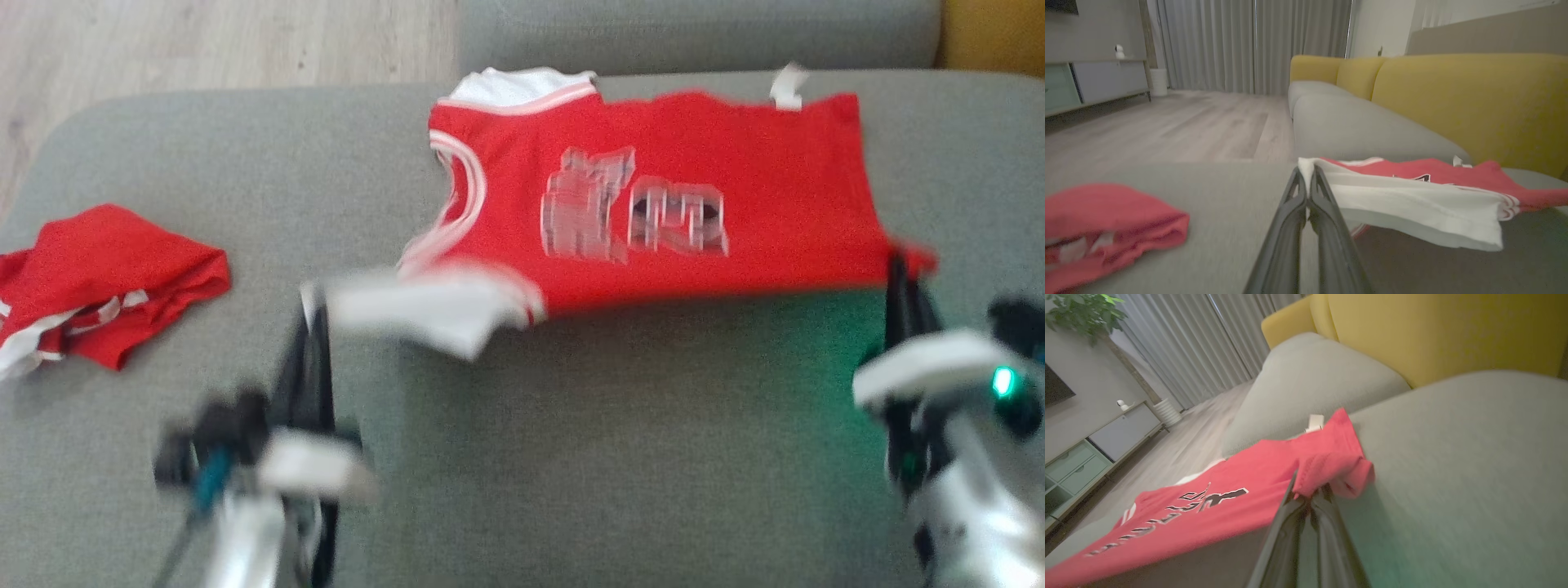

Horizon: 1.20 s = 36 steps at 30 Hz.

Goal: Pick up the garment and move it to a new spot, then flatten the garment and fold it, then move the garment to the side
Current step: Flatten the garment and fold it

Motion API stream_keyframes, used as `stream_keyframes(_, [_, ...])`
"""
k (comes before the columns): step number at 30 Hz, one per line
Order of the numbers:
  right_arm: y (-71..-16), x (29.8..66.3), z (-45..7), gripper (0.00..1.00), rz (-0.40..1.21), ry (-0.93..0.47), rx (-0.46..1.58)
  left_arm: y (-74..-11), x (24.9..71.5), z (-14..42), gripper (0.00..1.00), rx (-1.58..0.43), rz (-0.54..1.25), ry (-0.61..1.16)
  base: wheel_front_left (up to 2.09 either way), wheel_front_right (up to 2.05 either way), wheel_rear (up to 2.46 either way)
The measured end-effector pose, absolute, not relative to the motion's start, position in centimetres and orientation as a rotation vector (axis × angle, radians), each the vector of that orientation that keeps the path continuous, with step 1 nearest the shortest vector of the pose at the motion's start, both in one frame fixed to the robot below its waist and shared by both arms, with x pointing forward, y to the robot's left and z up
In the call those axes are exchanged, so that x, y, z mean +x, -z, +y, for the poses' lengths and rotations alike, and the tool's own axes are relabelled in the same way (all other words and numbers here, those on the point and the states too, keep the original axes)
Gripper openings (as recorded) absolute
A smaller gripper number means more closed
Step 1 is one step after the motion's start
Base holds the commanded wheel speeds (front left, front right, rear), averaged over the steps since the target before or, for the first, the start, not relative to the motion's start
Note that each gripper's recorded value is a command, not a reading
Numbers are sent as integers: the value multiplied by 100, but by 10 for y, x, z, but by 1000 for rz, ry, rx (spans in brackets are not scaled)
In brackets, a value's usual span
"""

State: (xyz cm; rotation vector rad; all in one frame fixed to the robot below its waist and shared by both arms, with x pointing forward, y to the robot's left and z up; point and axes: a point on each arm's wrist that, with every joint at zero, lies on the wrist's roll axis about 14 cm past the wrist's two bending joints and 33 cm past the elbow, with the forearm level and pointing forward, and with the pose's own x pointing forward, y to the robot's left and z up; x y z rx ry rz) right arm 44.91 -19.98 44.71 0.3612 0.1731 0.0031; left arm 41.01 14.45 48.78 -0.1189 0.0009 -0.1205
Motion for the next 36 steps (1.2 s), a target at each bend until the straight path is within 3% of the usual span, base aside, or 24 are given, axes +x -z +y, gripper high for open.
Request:
stream_keyframes(8, [-410, 381, -207, 0, 258, 67, 484, -440, 337, 138, 0, -218, 143, 86, 0, 0, 0])
stream_keyframes(21, [-387, 328, -220, 0, 340, 99, 520, -454, 306, 124, 0, -215, 99, 124, 0, 0, 0])
stream_keyframes(29, [-392, 345, -209, 0, 342, 75, 552, -490, 345, 104, 0, -205, -8, 201, 0, 0, 0])
stream_keyframes(36, [-423, 412, -198, 0, 290, 19, 589, -527, 417, 78, 0, -170, -110, 289, 0, 0, 0])
